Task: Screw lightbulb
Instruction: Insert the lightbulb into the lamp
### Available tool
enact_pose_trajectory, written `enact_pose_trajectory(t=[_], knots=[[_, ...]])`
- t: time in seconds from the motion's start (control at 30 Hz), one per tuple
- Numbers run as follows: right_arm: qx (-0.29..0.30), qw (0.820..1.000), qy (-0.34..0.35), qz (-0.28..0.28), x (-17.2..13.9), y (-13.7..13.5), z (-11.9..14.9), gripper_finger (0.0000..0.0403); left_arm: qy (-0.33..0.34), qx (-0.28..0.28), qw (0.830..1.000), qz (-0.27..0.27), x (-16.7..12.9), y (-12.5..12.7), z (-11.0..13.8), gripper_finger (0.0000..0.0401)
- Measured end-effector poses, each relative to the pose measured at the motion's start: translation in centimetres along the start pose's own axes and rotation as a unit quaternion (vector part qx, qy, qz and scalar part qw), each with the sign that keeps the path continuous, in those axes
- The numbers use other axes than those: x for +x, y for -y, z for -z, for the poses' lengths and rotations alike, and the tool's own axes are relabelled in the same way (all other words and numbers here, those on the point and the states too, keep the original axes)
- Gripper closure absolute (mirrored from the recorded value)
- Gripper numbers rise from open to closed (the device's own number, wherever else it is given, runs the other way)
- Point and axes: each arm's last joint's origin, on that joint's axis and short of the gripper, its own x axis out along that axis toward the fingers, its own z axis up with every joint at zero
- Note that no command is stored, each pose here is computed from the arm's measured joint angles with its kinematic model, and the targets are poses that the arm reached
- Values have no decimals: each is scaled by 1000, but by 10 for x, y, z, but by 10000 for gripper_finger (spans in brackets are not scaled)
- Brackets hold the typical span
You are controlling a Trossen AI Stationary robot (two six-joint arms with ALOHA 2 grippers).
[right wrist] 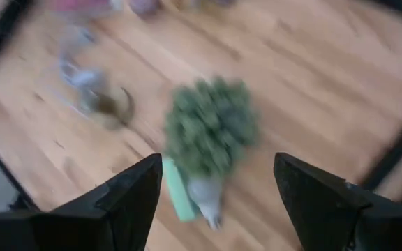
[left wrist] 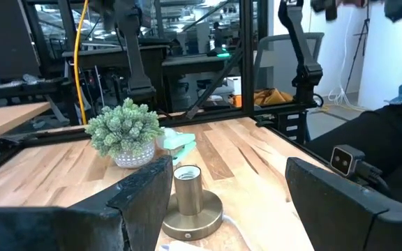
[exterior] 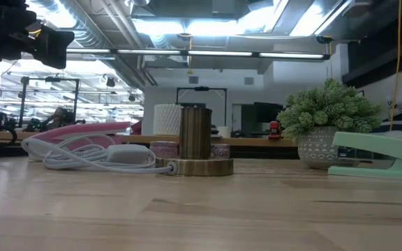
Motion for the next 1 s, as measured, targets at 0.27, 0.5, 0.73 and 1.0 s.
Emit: enact_pose_trajectory(t=[0.27, 0.5, 0.73, 1.0], knots=[[-15, 992, -124, 17, 96, 0, 46, 123, -1, -8, 1000, 0, 0, 0, 0, 132], [-19, 990, -139, -18, 142, -12, 74, 123, -1, -8, 1000, 0, 0, 0, 0, 132], [-26, 985, -168, 30, 166, -18, 100, 123, -1, -8, 1000, 0, 0, 0, 0, 132], [-60, 985, -154, 51, 190, -33, 124, 123, -1, -8, 1000, 0, 0, 0, 0, 132]])
